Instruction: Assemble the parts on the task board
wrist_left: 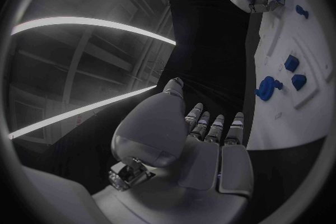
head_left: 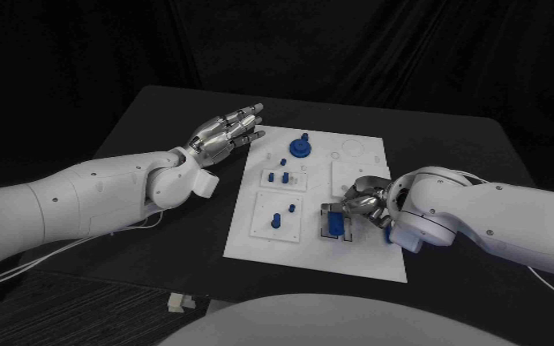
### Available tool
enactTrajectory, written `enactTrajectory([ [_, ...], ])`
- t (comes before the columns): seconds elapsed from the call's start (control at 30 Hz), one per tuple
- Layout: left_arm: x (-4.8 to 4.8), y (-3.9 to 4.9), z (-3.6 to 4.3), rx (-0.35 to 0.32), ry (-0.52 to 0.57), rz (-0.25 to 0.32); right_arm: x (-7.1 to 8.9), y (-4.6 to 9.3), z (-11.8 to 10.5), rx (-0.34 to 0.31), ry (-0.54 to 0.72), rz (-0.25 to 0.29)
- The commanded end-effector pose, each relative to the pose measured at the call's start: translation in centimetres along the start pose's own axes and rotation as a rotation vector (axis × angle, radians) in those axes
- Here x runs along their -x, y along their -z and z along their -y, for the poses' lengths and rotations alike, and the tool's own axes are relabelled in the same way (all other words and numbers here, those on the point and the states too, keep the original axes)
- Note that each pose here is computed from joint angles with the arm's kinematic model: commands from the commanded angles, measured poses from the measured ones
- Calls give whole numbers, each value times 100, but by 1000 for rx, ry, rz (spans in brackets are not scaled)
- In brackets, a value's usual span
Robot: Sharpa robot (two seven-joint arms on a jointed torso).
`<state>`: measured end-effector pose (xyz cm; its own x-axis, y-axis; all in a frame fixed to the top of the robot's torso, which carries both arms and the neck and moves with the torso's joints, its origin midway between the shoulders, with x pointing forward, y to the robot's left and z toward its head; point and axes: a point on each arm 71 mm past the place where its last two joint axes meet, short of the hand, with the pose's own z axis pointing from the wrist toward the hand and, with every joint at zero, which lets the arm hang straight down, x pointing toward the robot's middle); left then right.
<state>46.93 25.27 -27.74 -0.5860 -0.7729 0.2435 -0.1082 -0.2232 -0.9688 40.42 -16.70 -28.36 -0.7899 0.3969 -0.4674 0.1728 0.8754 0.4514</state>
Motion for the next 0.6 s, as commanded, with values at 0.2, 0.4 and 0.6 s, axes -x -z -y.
enactTrajectory([
  [0.2, -18, -6, 1, -9, 11, -12, -41, -5, 31, -28, 18, -16],
  [0.4, -18, -7, 0, -7, 12, -13, -50, -8, 32, -29, 21, -22],
  [0.6, -20, -9, -2, -6, 13, -15, -61, -10, 36, -30, 26, -31],
])
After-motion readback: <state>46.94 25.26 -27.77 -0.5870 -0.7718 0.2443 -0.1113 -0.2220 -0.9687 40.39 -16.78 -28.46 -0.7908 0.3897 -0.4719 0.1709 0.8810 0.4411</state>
